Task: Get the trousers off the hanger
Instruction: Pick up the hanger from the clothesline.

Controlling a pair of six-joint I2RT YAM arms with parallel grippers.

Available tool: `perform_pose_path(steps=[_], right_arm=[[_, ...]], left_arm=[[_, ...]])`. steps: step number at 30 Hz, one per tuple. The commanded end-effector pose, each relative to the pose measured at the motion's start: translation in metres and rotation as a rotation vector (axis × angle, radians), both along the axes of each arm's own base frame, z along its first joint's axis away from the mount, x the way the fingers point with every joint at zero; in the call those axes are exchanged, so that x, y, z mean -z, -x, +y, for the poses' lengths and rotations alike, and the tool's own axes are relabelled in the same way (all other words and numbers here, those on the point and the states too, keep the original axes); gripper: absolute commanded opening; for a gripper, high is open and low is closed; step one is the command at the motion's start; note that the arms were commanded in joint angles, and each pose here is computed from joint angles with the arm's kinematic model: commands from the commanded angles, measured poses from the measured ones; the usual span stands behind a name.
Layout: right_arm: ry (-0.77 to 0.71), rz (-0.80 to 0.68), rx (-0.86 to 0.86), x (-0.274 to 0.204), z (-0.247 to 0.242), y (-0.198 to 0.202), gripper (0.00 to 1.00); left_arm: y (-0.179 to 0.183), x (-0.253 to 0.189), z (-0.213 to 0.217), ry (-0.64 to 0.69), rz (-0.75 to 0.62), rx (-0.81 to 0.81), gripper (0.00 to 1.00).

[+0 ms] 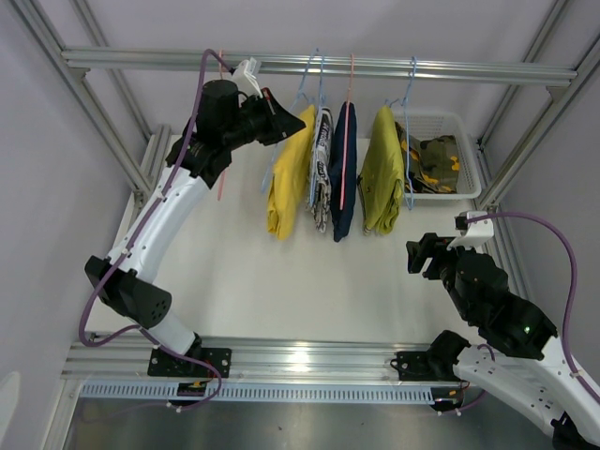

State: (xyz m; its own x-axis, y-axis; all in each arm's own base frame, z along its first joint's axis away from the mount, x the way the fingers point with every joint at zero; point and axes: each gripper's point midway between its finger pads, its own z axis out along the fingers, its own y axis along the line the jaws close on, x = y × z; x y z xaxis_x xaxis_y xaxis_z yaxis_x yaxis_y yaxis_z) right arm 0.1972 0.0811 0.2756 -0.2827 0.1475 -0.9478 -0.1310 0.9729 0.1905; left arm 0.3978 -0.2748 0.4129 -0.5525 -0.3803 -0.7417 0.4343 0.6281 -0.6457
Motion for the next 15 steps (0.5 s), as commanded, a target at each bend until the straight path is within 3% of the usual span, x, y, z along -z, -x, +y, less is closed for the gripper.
perform_pose_path(steps=[1,15], right_arm=[[-0.011,-0.028,0.012,-0.005,-0.001,-0.002,0.73],[-0.016,-0.034,0.014,-0.006,-0.002,-0.002,0.73]], left_arm=[[-0.001,-0.129,0.035,0.15,-0.377,-0.161,0.01],[0.016,-0.144,0.051,0.155,-0.431,-0.205,0.01]])
